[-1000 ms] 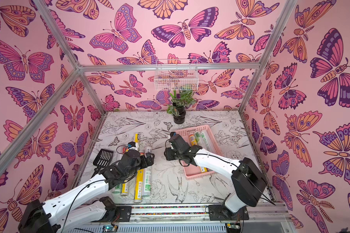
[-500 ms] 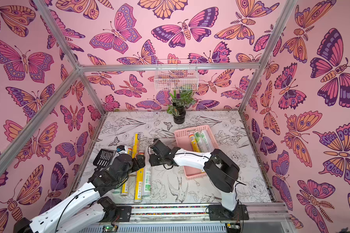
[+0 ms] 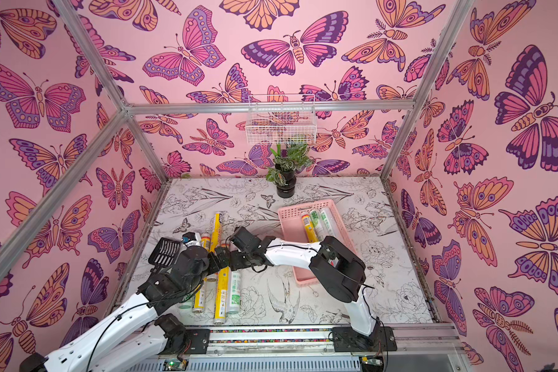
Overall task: Put the plastic wrap into the basket
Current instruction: Pick up the plastic wrap from the center of the board.
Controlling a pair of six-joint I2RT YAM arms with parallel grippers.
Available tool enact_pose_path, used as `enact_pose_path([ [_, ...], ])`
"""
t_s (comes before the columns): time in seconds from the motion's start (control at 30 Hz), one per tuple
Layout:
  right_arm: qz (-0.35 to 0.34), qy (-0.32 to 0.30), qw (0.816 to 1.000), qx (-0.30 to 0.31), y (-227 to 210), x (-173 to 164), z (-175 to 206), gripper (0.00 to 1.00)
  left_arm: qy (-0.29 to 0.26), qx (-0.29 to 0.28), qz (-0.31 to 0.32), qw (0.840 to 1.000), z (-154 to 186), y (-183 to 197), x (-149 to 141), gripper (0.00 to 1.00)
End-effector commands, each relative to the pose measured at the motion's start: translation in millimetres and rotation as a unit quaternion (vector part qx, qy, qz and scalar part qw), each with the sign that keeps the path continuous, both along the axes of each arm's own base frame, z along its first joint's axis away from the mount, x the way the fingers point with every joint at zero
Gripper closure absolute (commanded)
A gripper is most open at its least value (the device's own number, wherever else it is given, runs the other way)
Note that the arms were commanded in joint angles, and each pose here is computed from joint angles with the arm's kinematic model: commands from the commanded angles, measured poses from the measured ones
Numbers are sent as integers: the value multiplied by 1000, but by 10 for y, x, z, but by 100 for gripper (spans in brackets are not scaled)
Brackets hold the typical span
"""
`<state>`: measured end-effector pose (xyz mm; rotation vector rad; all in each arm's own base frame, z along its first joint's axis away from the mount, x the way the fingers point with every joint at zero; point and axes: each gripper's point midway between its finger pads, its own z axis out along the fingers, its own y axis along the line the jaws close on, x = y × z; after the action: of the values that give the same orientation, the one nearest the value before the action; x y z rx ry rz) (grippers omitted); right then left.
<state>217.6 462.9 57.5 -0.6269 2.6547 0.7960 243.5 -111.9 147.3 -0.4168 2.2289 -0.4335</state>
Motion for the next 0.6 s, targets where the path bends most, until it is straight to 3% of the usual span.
enact_pose_path([
  [0.0,3,21,1000,-17,4,-68,-94,34,9,18,8,1000,-65,89,-38,0],
  [0.4,3,37,999,-31,8,-94,-241,33,6,19,23,1000,-49,166,-73,0],
  [0.57,-17,20,997,-68,-128,-24,-304,37,4,18,26,1000,-51,180,-82,0],
])
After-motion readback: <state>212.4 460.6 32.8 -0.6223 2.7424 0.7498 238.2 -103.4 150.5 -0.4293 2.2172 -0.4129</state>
